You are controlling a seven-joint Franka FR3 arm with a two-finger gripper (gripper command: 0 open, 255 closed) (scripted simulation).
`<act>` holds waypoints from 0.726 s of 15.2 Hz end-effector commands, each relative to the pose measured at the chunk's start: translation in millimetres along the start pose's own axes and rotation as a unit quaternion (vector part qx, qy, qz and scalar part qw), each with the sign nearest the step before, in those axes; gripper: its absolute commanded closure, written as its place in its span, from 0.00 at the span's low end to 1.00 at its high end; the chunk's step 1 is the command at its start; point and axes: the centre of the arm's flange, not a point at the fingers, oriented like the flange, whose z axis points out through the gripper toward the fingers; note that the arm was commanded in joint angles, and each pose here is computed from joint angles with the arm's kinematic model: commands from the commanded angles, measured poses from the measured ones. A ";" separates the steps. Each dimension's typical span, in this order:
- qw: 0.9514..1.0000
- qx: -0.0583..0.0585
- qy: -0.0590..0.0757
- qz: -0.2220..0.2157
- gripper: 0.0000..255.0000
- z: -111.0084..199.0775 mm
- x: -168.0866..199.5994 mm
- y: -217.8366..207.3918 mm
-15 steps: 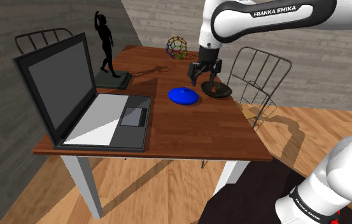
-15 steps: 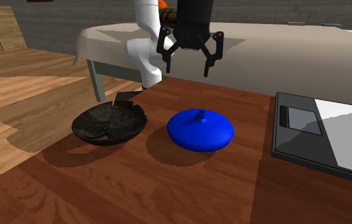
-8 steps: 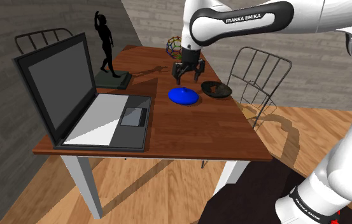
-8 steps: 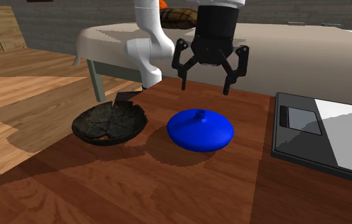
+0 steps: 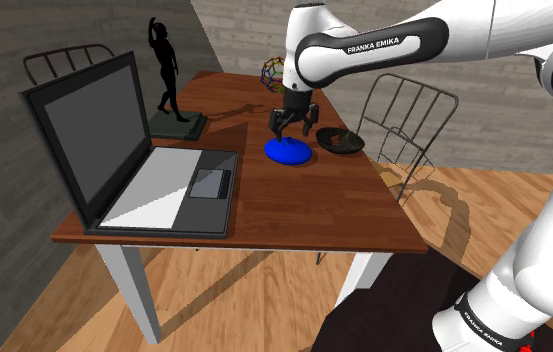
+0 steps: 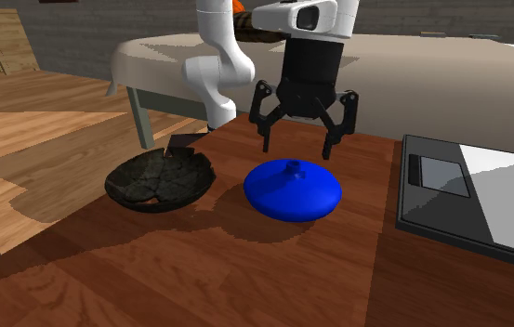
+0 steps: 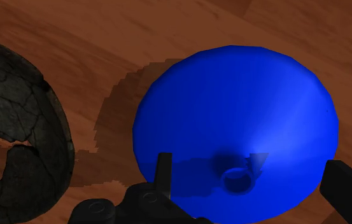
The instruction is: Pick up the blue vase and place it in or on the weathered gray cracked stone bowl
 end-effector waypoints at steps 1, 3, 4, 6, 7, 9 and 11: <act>1.000 0.000 0.000 0.000 0.00 1.0 0.0 -0.1; 1.000 0.000 0.000 0.000 0.00 1.0 0.0 -0.1; 1.000 0.000 0.000 0.000 0.00 1.0 0.0 -0.1; 1.000 0.000 0.000 0.000 0.00 1.0 0.0 -0.1; 1.000 0.000 0.000 0.000 1.00 1.0 0.0 -0.1; 1.000 0.000 0.000 0.000 1.00 1.0 0.0 -0.1; 1.000 0.000 0.000 0.000 1.00 1.0 0.0 -0.1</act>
